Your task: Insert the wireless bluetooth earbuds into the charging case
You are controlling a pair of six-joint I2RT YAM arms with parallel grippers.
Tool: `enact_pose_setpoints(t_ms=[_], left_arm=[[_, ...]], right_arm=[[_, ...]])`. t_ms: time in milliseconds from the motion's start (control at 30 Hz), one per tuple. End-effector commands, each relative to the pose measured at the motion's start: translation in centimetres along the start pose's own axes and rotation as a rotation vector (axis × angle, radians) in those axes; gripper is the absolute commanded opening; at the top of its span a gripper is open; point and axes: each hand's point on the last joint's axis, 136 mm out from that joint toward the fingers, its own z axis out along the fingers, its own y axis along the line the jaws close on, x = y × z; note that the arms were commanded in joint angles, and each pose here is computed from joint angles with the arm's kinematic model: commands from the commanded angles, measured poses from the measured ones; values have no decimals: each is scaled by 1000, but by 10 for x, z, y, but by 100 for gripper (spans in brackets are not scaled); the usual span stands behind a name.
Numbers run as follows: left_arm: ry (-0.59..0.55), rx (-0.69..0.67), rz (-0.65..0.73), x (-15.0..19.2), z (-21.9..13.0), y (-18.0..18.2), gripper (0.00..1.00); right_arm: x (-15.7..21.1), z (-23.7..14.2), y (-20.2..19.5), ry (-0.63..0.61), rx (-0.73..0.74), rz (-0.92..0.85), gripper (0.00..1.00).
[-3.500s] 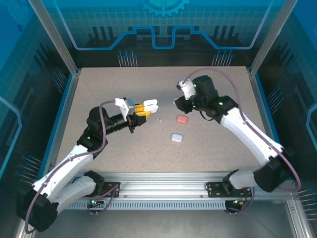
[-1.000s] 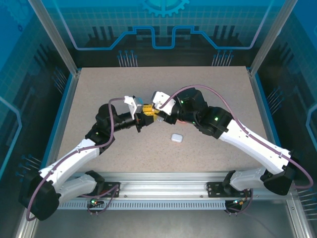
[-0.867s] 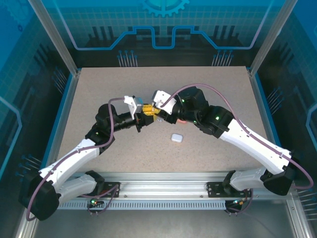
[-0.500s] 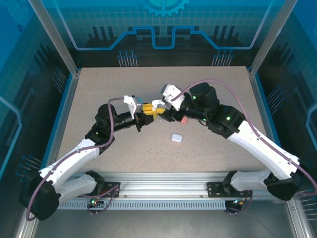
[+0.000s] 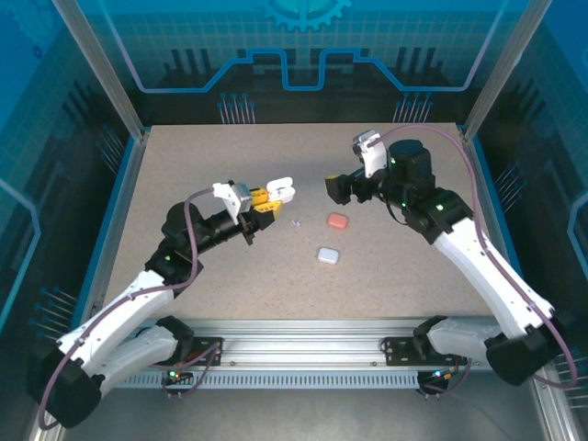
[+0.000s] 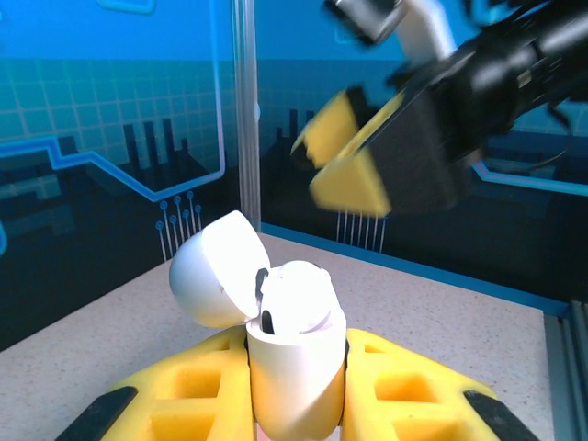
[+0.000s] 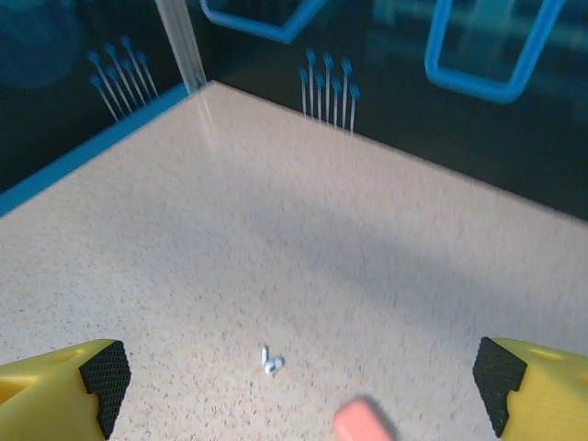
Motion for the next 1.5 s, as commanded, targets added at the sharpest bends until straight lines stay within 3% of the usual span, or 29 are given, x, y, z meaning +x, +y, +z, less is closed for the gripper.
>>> enact_pose_setpoints(t_ms=[0,167,333,700,1100,1467], left_arm=[[-3,-35,62,-5,-9,1,3],[-11,-38,84,-12,-16,-2,3],[-19,-39,88,-16,-19,-4,3],[-15,-34,84,-14,-20,-5,3],[-19,-41,88,-14,-21,-5,3],[-20,-39,90,-14,-20,-4,3]], right_arm=[[52,36,-13,191,13,153,90],[98,90,-13,373,29,182,72],[137,141,1,538,42,229,63],[182,227,61,715,-9,155,67],[216,256,66,864,107,44,68],[227,246,70,928,147,-18,69]])
